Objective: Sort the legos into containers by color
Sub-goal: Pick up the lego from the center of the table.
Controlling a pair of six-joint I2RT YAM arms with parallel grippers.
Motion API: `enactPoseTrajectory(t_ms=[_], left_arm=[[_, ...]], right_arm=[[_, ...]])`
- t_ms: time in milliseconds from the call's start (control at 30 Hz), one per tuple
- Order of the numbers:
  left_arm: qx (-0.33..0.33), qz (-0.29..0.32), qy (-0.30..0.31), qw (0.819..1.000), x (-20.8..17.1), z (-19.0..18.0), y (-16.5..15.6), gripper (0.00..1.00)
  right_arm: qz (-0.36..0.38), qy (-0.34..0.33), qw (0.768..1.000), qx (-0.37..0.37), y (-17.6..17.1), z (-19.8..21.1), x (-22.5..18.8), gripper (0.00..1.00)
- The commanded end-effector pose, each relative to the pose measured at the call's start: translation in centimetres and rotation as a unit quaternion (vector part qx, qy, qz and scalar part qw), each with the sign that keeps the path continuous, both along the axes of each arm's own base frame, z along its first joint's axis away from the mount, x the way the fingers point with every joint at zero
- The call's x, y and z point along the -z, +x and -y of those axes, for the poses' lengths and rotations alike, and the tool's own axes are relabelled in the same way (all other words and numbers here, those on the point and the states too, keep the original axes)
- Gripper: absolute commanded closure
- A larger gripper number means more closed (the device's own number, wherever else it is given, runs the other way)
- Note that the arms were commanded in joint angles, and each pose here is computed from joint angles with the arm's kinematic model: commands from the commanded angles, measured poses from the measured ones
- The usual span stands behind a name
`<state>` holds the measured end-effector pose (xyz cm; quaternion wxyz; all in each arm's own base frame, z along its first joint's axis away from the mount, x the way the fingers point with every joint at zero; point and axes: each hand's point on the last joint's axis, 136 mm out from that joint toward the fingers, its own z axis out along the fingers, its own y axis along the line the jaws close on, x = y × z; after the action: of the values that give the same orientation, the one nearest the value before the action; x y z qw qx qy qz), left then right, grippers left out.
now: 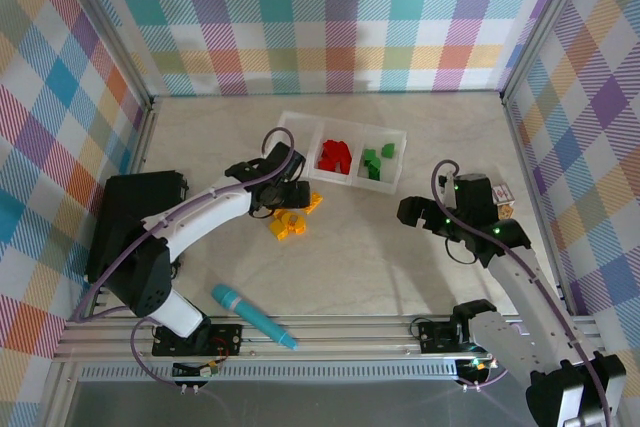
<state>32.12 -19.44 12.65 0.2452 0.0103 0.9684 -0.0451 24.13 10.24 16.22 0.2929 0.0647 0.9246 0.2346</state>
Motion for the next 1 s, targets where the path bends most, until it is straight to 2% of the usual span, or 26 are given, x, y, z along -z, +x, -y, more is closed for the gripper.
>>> enactPoseTrajectory(t_ms=[0,133,467,700,967], left_arm=[[0.049,-0.015,0.067,0.996,0.8,-0.8,-0.2,0.12],[0.077,-0.032,0.087,0.993,2.0,-0.1,0.6,0.12],[0.186,-0.074,0.03,0.979,4.6,6.6,3.3,0.16],[0.218,-0.107,0.048,0.969,6.6,8.5,5.1,0.21],[0.213,-0.117,0.092,0.966,8.5,7.6,5.8,0.28]], right_arm=[[0.004,0.019,1.0,0.001,0.2,-0.4,-0.6,0.01],[0.004,0.018,1.0,0.005,0.1,-0.3,-0.4,0.01],[0.004,0.007,1.0,0.007,-0.2,0.1,-0.3,0.01],[-0.003,0.003,1.0,0.012,0.0,0.2,0.0,0.01],[-0.001,0.001,1.0,0.013,0.1,0.3,0.0,0.01]])
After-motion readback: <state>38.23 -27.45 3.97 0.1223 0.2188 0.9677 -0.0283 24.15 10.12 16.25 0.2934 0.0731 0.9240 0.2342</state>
